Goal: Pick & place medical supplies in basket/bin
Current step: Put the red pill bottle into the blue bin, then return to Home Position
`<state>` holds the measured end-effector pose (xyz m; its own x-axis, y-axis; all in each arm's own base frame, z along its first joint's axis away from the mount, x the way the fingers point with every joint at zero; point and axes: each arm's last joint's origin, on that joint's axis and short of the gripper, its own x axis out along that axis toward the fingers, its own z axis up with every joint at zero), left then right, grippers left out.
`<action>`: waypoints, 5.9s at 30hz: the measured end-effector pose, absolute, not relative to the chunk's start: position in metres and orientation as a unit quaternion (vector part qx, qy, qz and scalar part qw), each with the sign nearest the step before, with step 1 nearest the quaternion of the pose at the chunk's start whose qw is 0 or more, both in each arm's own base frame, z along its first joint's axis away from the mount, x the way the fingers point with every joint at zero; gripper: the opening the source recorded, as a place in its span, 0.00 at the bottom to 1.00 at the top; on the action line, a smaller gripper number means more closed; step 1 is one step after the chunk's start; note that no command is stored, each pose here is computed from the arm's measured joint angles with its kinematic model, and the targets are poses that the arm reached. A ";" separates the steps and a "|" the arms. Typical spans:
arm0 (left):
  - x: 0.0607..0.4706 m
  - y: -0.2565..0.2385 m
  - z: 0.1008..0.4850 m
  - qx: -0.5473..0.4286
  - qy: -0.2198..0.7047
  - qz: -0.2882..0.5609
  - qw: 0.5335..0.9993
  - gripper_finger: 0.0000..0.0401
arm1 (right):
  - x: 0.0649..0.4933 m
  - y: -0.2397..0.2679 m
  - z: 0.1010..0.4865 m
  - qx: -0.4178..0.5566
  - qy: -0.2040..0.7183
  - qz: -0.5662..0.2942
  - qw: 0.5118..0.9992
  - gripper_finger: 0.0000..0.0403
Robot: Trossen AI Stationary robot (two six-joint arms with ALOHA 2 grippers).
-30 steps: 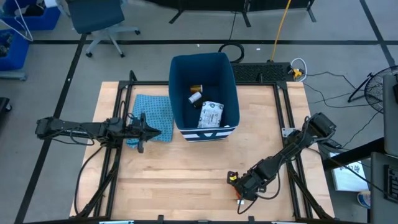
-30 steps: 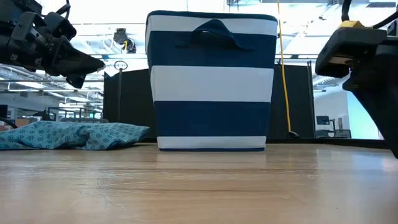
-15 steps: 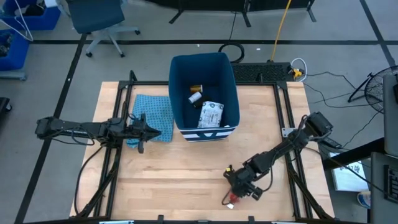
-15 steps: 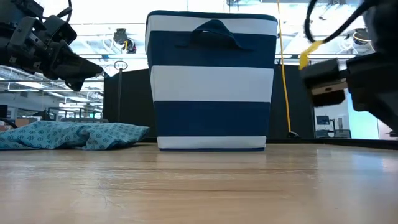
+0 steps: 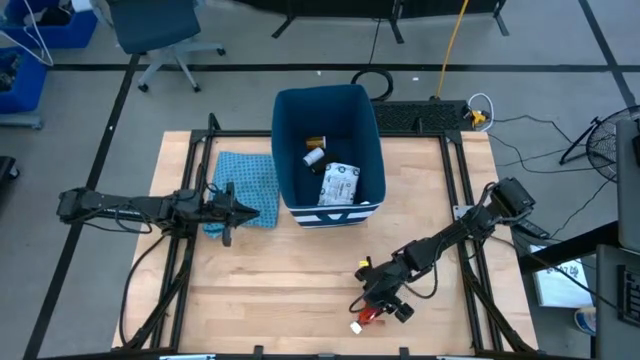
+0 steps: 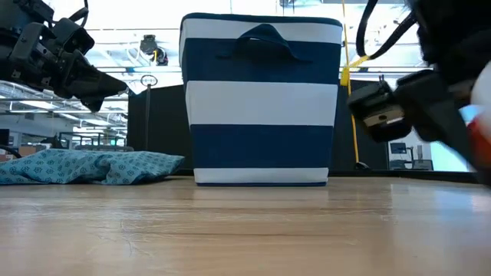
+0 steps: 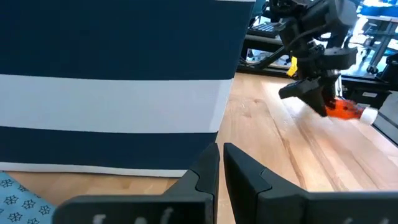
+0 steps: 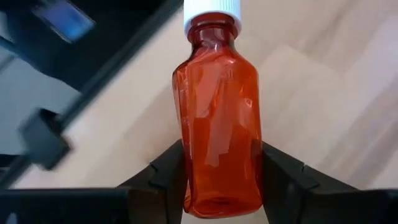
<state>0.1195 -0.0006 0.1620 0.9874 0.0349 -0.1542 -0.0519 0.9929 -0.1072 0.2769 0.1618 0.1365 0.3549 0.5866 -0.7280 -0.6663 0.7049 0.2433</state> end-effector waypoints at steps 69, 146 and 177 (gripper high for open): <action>0.120 0.000 0.157 -0.011 0.103 0.023 0.994 0.06 | 0.314 -0.164 0.401 -0.040 0.166 -0.074 0.982 0.36; 0.119 0.002 0.152 0.031 0.130 0.053 0.990 0.06 | 0.370 -0.198 0.224 -0.107 0.389 -0.078 0.912 0.58; 0.119 0.003 0.153 0.081 0.129 0.066 0.986 0.06 | 0.142 -0.056 0.365 -0.092 0.032 -0.012 0.995 0.02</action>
